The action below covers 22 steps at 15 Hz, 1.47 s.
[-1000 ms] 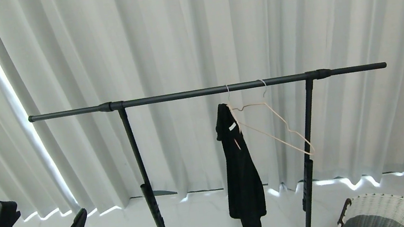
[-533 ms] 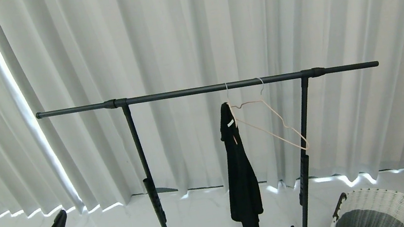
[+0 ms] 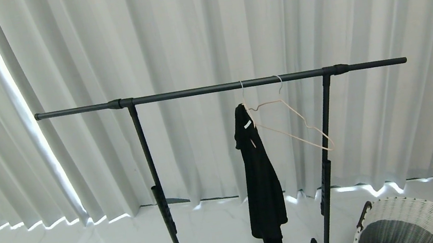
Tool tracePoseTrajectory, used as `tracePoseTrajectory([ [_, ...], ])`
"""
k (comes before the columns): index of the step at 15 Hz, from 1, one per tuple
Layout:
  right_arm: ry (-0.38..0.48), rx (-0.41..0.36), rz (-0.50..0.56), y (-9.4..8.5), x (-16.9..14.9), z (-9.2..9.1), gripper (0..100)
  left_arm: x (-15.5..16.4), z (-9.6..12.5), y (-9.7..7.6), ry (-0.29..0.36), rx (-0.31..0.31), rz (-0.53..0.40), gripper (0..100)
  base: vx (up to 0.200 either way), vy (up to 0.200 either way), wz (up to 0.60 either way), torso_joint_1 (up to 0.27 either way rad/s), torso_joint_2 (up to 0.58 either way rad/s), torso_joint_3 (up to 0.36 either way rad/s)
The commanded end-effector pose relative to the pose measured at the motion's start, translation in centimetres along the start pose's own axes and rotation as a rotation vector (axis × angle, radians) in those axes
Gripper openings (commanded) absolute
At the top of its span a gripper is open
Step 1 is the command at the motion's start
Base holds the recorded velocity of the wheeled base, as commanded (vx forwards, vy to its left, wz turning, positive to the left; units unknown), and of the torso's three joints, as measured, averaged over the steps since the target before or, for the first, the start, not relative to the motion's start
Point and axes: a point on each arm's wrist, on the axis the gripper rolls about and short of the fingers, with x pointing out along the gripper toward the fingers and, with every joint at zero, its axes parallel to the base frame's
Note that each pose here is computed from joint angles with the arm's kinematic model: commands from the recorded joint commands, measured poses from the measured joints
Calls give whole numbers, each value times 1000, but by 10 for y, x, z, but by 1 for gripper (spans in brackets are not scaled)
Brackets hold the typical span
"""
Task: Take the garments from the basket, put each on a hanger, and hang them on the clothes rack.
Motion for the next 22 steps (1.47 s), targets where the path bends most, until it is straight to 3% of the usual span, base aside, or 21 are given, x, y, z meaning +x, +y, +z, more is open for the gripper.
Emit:
tracePoseTrajectory([
  [1,-5,12,-15,-2,1,0,100,-64,-52,11,-164,-60,72,100,0,0,0,-242,540,290],
  [3,-28,22,-26,-3,1,3,100,-66,-59,12,-155,-119,58,100,0,0,0,-251,559,295],
  [5,-39,25,-27,-3,1,4,100,-70,-61,12,-236,-156,-28,100,0,0,0,-249,559,295],
  [7,-42,27,-26,-3,1,4,100,-70,-60,9,-261,-221,-195,100,0,0,0,-244,540,298],
  [8,-42,27,-26,-3,1,4,100,-70,-60,7,-266,-226,-247,100,0,0,0,-242,520,290],
  [9,-42,27,-25,-3,1,4,100,-71,-61,4,-271,-205,-390,100,0,0,0,-222,530,300],
  [10,-50,34,-27,-4,1,4,100,-71,-63,3,-268,-161,-405,100,0,0,0,-217,500,286],
  [14,-97,66,-39,-4,2,6,100,-71,-63,3,-248,-253,-407,100,0,0,0,-207,493,288],
  [22,-99,61,-36,-4,2,7,100,-71,-63,3,-248,-253,-407,100,0,0,0,-181,475,292],
])
